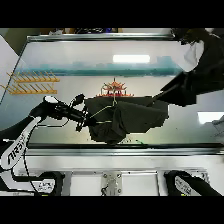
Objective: Fold the clothes and pants, and hang the long-sleeved shirts on hangers.
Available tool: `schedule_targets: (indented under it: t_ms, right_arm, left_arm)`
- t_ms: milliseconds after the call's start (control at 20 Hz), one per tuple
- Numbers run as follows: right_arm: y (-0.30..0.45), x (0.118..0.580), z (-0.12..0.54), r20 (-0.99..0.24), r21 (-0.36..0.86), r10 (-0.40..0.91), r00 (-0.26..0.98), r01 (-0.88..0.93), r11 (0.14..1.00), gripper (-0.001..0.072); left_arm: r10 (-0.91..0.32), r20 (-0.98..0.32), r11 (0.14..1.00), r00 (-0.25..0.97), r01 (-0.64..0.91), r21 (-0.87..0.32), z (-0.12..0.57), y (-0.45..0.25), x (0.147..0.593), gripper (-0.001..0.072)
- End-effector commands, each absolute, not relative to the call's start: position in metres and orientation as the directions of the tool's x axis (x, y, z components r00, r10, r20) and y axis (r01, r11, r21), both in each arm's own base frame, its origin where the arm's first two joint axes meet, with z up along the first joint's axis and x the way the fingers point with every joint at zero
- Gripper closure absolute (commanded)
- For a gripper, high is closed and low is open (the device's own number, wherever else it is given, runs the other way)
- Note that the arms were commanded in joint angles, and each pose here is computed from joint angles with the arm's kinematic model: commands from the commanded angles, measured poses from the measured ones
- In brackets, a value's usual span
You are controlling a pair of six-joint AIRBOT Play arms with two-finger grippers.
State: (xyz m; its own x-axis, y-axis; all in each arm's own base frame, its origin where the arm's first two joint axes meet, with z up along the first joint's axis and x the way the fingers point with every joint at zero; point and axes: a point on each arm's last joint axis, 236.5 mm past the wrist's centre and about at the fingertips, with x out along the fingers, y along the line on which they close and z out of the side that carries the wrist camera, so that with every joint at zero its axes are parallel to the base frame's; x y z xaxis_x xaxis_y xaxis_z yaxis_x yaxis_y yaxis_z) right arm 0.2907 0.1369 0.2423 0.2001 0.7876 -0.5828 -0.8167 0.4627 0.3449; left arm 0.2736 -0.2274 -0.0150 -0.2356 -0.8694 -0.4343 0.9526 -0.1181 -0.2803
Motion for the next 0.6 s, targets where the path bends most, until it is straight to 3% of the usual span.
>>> schedule_targets:
  t_ms: [0, 100, 200, 250, 350, 450, 550]
  right_arm:
    - [0.092, 0.283, 0.240, -0.373, 0.275, 0.883, 0.287, -0.874, 0.400, 0.0156]
    - [0.064, 0.283, 0.195, -0.396, 0.291, 0.856, 0.333, -0.838, 0.461, 0.0156]
    - [0.044, 0.279, 0.138, -0.497, 0.375, 0.806, 0.321, -0.758, 0.533, 0.0156]
    - [0.046, 0.278, 0.122, -0.493, 0.370, 0.812, 0.312, -0.770, 0.521, 0.0156]
    - [0.059, 0.275, 0.116, -0.410, 0.199, 0.856, 0.314, -0.885, 0.420, 0.0156]
    - [0.065, 0.288, 0.122, -0.305, 0.084, 0.872, 0.383, -0.901, 0.425, 0.0156]
    - [0.062, 0.298, 0.117, -0.287, 0.049, 0.860, 0.423, -0.890, 0.454, 0.0157]
  left_arm:
    - [-0.869, -0.435, -0.119, -0.236, 0.953, -0.280, -0.015, -0.227, 0.274, 0.0694]
    - [-0.869, -0.435, -0.118, -0.236, 0.953, -0.280, -0.015, -0.227, 0.274, 0.0693]
    - [-0.869, -0.433, -0.121, -0.238, 0.952, -0.281, -0.015, -0.227, 0.273, 0.0693]
    - [-0.869, -0.432, -0.122, -0.240, 0.952, -0.282, -0.015, -0.228, 0.273, 0.0694]
    - [-0.869, -0.431, -0.124, -0.242, 0.951, -0.283, -0.014, -0.228, 0.272, 0.0693]
    - [-0.870, -0.427, -0.130, -0.248, 0.949, -0.286, -0.013, -0.228, 0.271, 0.0693]
    - [-0.870, -0.426, -0.132, -0.250, 0.949, -0.287, -0.013, -0.228, 0.270, 0.0693]
